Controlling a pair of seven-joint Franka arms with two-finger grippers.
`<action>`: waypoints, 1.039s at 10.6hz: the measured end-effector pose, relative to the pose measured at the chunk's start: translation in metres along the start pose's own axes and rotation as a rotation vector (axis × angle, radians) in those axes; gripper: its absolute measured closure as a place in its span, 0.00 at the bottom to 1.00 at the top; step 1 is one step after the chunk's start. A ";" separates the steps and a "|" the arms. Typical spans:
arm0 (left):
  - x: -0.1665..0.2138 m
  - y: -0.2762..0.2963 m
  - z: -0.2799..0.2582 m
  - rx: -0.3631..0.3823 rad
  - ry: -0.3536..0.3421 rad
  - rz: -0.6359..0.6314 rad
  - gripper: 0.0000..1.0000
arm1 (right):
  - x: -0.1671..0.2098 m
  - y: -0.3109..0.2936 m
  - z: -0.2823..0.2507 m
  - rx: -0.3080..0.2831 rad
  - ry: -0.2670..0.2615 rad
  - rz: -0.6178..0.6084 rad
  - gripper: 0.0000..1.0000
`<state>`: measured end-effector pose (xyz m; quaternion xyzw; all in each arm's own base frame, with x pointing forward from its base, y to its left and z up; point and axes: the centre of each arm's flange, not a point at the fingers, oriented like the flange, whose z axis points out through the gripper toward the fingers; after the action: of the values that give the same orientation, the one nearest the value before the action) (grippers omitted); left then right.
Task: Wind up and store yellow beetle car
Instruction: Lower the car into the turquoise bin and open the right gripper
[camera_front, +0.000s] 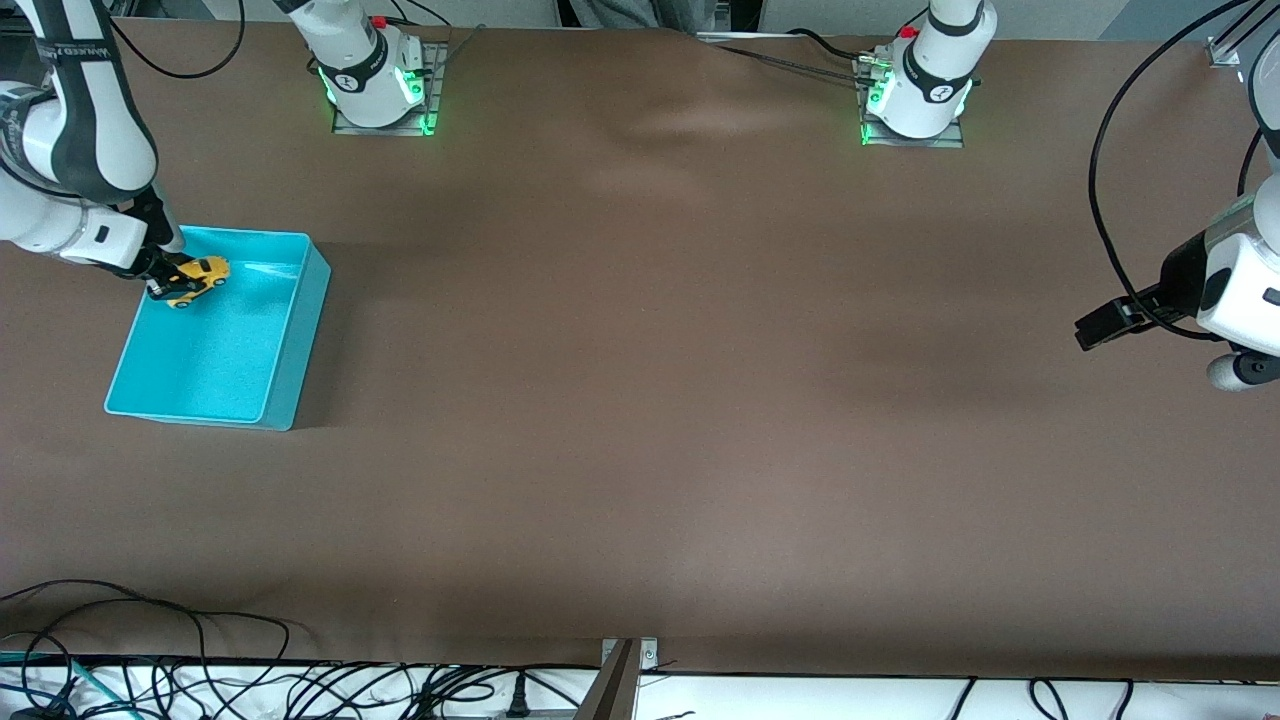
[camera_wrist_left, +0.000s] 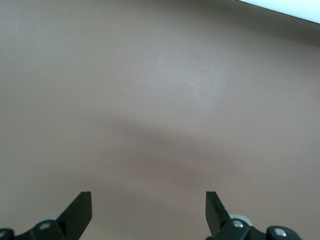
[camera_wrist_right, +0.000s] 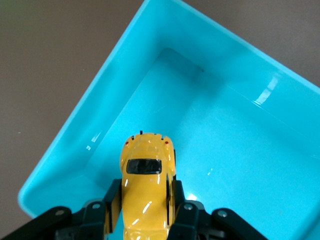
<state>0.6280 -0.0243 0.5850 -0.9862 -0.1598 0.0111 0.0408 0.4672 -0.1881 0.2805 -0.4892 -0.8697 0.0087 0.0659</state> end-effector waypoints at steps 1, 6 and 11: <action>0.000 0.000 0.000 0.000 0.000 0.000 0.00 | -0.002 0.002 0.012 -0.010 -0.002 -0.018 0.56; 0.000 0.000 0.000 0.000 0.000 0.000 0.00 | -0.007 -0.018 0.051 -0.027 0.005 -0.015 0.56; 0.000 0.000 0.000 0.000 0.000 0.000 0.00 | -0.009 -0.036 0.063 -0.020 0.024 0.000 0.37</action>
<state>0.6281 -0.0241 0.5849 -0.9862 -0.1600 0.0112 0.0408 0.4335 -0.2119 0.2203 -0.4900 -0.8688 -0.0060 0.0714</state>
